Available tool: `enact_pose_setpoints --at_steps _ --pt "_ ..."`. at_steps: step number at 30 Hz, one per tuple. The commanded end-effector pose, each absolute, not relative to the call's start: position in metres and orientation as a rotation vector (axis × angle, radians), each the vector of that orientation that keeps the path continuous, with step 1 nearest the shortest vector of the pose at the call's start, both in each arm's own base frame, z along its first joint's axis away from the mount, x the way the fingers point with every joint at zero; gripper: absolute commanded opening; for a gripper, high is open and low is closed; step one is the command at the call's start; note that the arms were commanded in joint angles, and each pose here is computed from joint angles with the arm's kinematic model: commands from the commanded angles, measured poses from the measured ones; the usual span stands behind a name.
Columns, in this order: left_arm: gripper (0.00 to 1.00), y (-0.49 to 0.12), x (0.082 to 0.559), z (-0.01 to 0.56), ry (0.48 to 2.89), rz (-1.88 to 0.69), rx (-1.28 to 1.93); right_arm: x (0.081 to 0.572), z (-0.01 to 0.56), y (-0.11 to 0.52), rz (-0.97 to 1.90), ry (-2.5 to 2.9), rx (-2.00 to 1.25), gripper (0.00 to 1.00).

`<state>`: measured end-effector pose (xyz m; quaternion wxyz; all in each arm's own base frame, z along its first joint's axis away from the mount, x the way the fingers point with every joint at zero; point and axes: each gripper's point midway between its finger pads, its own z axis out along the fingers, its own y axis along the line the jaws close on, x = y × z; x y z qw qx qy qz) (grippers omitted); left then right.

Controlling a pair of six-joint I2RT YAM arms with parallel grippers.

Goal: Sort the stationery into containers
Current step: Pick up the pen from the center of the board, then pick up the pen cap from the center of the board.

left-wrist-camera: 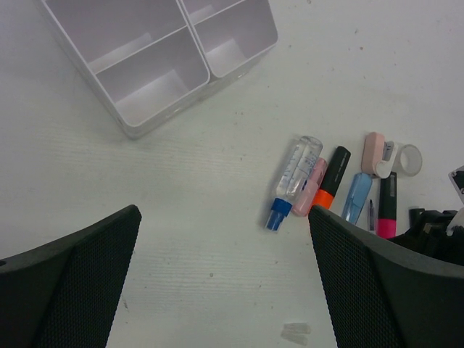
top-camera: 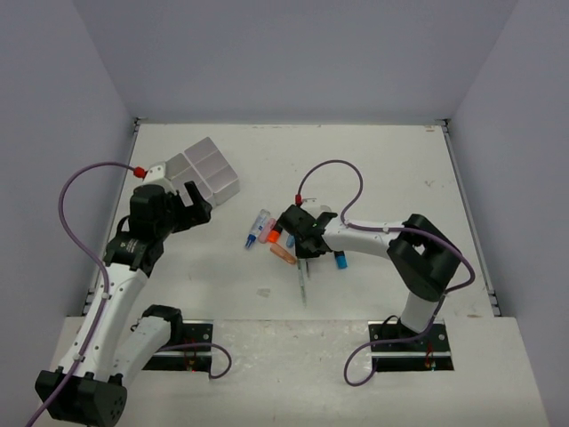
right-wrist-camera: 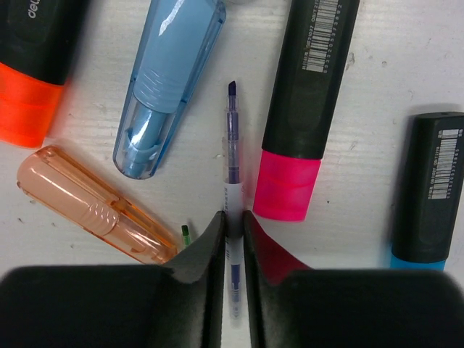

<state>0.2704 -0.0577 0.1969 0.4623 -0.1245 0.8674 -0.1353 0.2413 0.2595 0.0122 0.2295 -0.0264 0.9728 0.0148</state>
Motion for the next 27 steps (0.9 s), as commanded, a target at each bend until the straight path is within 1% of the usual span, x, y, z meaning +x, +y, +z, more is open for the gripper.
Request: enact_pose_setpoints --at_steps 1,2,6,7,8,12,15,16,18,20,22,23,25,27 --pt "1.00 -0.059 0.267 0.198 2.144 -0.300 -0.296 0.250 0.010 0.258 0.016 2.648 -0.022 0.03" --pt "1.00 -0.062 0.267 0.200 2.147 -0.307 -0.298 0.252 0.015 0.258 0.022 2.637 -0.020 0.00" --pt "1.00 -0.081 0.260 0.192 2.198 -0.329 -0.309 0.261 0.058 0.253 0.033 2.556 -0.019 0.00" --pt "1.00 -0.083 0.260 0.191 2.200 -0.340 -0.337 0.261 0.060 0.253 0.033 2.552 -0.018 0.00" --pt "1.00 -0.098 0.255 0.182 2.223 -0.325 -0.330 0.264 0.095 0.246 0.046 2.490 -0.005 0.00" --pt "1.00 -0.136 0.237 0.156 2.277 -0.360 -0.441 0.262 0.145 0.230 0.092 2.393 -0.001 0.00" --pt "1.00 -0.157 0.223 0.136 2.279 -0.342 -0.559 0.258 0.181 0.218 0.150 2.307 -0.002 0.00" --pt "1.00 -0.165 0.219 0.131 2.281 -0.361 -0.605 0.258 0.181 0.218 0.150 2.307 -0.003 0.00" --pt "0.99 -0.178 0.199 0.111 2.325 -0.307 -0.748 0.258 0.196 0.210 0.155 2.267 -0.024 0.00" --pt "0.97 -0.194 0.185 0.111 2.336 -0.287 -0.870 0.258 0.199 0.204 0.153 2.257 -0.025 0.00" --pt "0.94 -0.196 0.173 0.102 2.366 -0.174 -0.911 0.258 0.196 0.199 0.139 2.262 -0.031 0.00" --pt "0.92 -0.209 0.165 0.109 2.361 -0.166 -0.972 0.259 0.194 0.195 0.129 2.267 -0.030 0.00" --pt "0.80 -0.205 0.145 0.098 2.385 0.007 -0.984 0.259 0.186 0.191 0.109 2.276 -0.047 0.00" --pt "0.76 -0.213 0.132 0.095 2.383 0.034 -1.021 0.258 0.181 0.189 0.103 2.283 -0.060 0.00"
